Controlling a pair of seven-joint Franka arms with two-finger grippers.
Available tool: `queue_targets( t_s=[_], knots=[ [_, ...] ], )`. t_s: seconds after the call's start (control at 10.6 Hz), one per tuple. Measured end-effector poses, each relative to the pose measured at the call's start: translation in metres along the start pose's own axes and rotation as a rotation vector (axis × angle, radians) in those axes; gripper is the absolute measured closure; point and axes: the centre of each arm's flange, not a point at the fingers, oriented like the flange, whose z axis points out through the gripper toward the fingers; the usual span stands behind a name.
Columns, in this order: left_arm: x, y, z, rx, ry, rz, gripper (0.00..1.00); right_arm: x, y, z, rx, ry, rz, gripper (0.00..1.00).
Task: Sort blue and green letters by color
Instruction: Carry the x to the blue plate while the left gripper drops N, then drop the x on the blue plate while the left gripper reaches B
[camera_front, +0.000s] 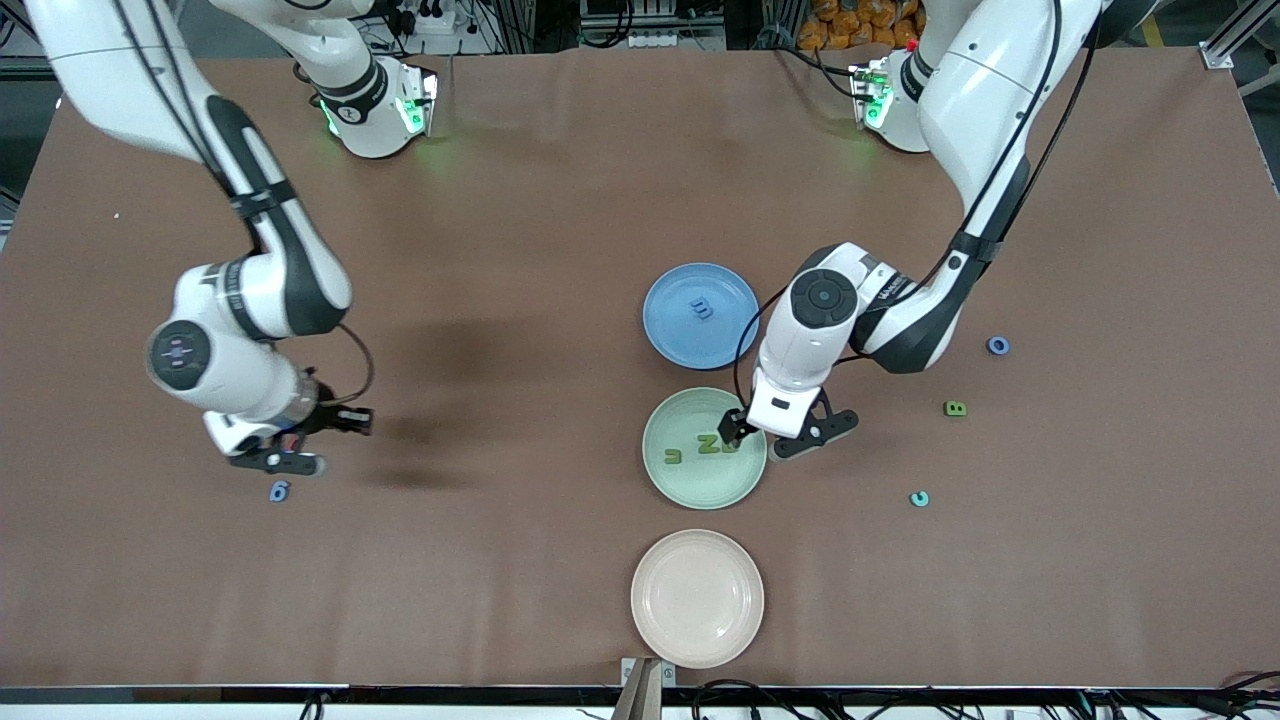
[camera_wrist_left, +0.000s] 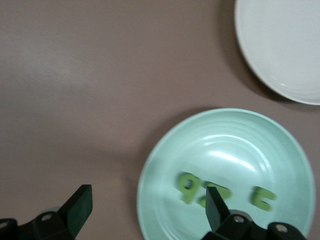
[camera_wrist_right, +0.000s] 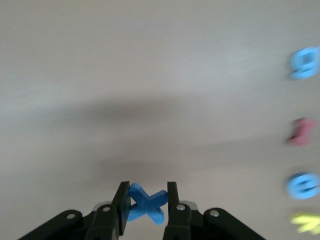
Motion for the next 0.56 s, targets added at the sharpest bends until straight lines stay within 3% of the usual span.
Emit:
queue_targets(
  t_s=[0.56],
  knots=[
    [0.082,-0.112,0.014,0.104,-0.04,0.194,0.0,-0.124,-0.242,0.003,0.014,0.002,0.031,0.66]
  ],
)
